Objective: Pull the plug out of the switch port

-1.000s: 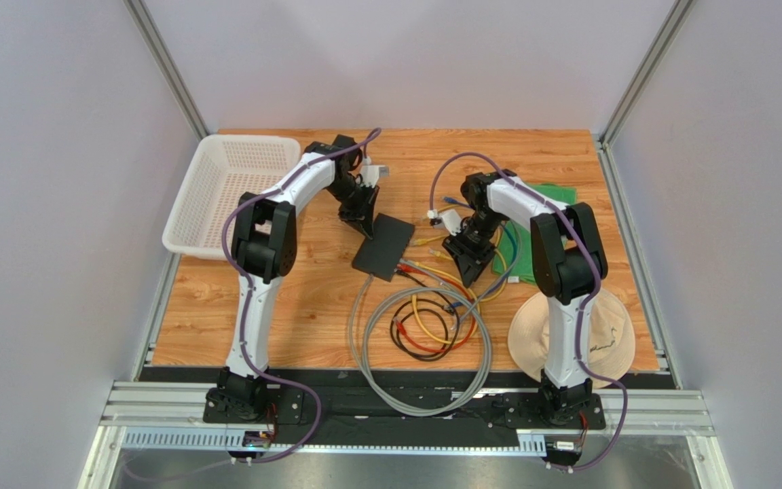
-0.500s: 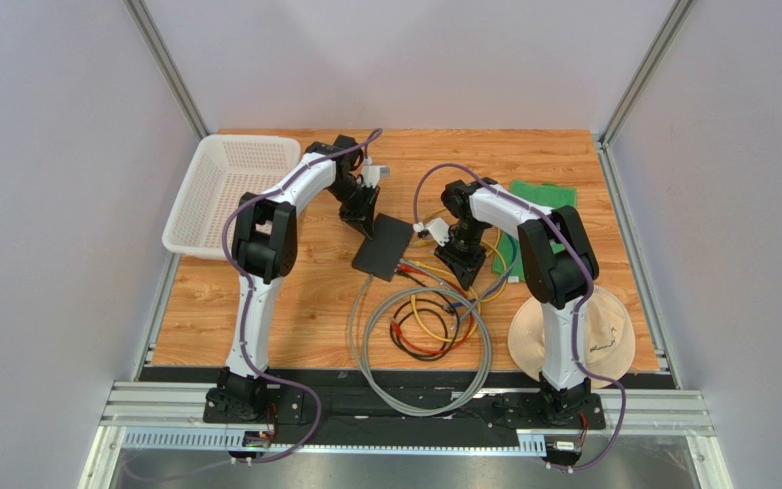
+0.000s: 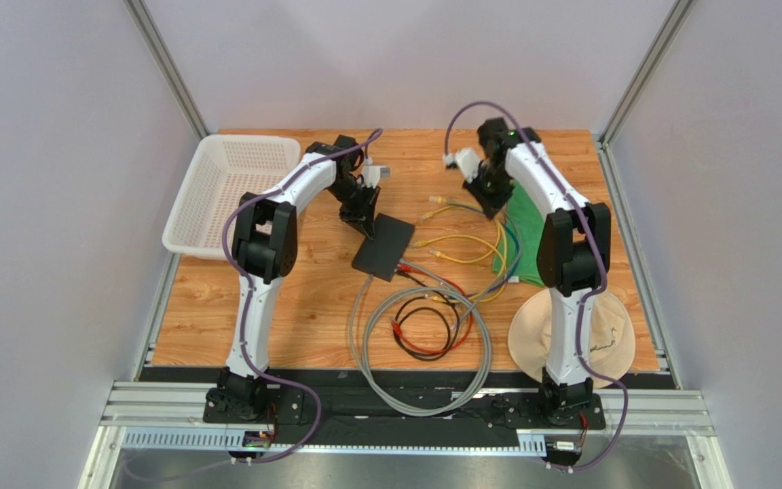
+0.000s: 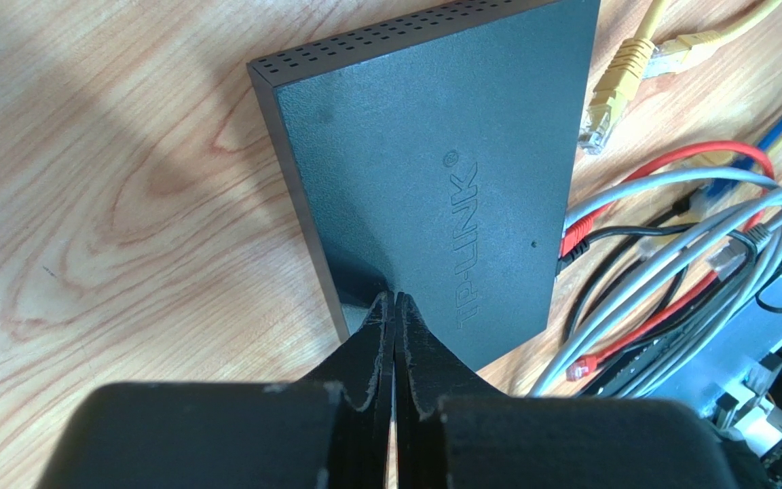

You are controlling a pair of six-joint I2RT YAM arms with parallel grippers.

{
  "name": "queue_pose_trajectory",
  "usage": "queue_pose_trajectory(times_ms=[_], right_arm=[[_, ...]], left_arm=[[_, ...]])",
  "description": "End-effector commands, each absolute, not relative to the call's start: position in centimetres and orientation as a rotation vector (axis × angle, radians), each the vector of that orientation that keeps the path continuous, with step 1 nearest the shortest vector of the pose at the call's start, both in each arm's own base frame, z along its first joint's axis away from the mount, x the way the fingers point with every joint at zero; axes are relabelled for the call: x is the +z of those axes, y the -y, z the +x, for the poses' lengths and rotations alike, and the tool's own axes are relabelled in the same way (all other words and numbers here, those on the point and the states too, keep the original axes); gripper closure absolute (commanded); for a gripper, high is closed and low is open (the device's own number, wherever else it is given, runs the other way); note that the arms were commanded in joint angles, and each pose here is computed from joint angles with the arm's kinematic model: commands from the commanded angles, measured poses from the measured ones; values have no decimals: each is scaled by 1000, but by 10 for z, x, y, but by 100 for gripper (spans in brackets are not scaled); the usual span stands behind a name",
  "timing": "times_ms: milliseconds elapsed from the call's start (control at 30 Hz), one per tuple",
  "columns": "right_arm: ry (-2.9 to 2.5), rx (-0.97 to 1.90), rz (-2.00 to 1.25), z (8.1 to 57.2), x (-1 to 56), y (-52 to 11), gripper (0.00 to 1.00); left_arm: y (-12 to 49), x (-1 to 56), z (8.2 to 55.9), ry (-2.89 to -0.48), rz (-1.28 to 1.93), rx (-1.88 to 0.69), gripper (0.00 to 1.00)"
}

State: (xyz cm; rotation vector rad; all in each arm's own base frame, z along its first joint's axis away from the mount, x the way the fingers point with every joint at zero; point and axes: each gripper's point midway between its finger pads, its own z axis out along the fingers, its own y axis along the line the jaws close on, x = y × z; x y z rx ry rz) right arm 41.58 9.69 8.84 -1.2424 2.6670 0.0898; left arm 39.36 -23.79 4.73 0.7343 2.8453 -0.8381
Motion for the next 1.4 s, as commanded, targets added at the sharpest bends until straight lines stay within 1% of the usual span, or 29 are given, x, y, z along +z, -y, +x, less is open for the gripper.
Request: queue_pose_trajectory(times_ms=[0, 33, 67, 100, 167, 200, 233, 267, 300, 333, 367, 400, 467, 500, 633, 700, 733, 767, 800, 833, 867, 900, 933, 1000, 1033, 1100, 1200, 1333, 1367], right_arm=[[-2522, -133, -1170, 493, 129, -59, 93], [-2533, -147, -1179, 500, 118, -56, 86], [-2527, -200, -1163, 506, 122, -52, 63], [-2509, -208, -1137, 513, 126, -55, 56], [-2457, -158, -1067, 516, 146, -73, 43], [-2412, -91, -1047, 518, 155, -87, 40], [-2429, -28, -1014, 511, 151, -96, 36], [-2394, 101, -1012, 503, 157, -116, 35], [-2339, 179, -976, 498, 177, -128, 35], [-2353, 290, -968, 483, 171, -139, 35], [-2320, 504, -967, 465, 176, -163, 35], [-2270, 605, -974, 453, 190, -174, 36], [-2262, 920, -986, 416, 183, -202, 36], [-2274, 1012, -985, 406, 177, -209, 36], [-2363, 1377, -976, 371, 144, -240, 39], [-2388, 1436, -981, 361, 129, -248, 41], [-2405, 1451, -1010, 354, 119, -256, 50], [-2432, 1448, -1025, 349, 111, -258, 53], [-2464, 1432, -1035, 347, 104, -261, 57], [-2509, 1404, -1057, 342, 92, -263, 64], [-2528, 1394, -1065, 340, 87, -264, 67], [-2555, 1379, -1070, 337, 82, -264, 70], [-2574, 1369, -1089, 333, 78, -265, 76], [-2621, 1355, -1084, 328, 66, -262, 79], [-2635, 1341, -1072, 328, 64, -262, 81], [-2633, 1283, -1081, 333, 60, -261, 83], [-2673, 1065, -1045, 358, 45, -253, 84], [-2664, 793, -1001, 413, 30, -230, 83], [-2609, 722, -968, 440, 41, -229, 83]], left_arm=[[235, 49, 397, -2814, 799, -762, 100], [236, 49, 397, -2813, 801, -760, 100], [235, 50, 397, -2811, 803, -757, 100], [235, 50, 397, -2808, 809, -754, 100], [235, 55, 398, -2793, 820, -748, 93], [233, 58, 398, -2793, 820, -745, 87], [234, 65, 400, -2772, 825, -742, 77], [235, 71, 400, -2762, 820, -744, 72], [235, 78, 401, -2750, 813, -752, 69], [235, 91, 403, -2725, 796, -763, 64], [237, 101, 402, -2710, 784, -797, 61], [233, 109, 403, -2695, 762, -813, 59], [234, 133, 402, -2643, 735, -877, 54], [229, 140, 400, -2635, 707, -894, 52], [235, 142, 396, -2636, 687, -997, 51], [239, 132, 398, -2669, 649, -1025, 52], [241, 130, 398, -2671, 642, -1045, 54], [242, 126, 401, -2663, 644, -1050, 55], [243, 118, 401, -2677, 640, -1055, 61], [244, 115, 401, -2678, 642, -1062, 66], [245, 113, 402, -2680, 642, -1063, 70], [244, 109, 401, -2694, 642, -1057, 79], [242, 106, 400, -2704, 648, -1031, 83], [241, 103, 398, -2715, 658, -1013, 93], [242, 102, 397, -2717, 656, -1020, 96], [242, 101, 395, -2720, 654, -1019, 98], [242, 97, 394, -2732, 644, -1022, 96], [242, 95, 395, -2742, 641, -1015, 89], [241, 94, 395, -2745, 640, -1011, 88]])
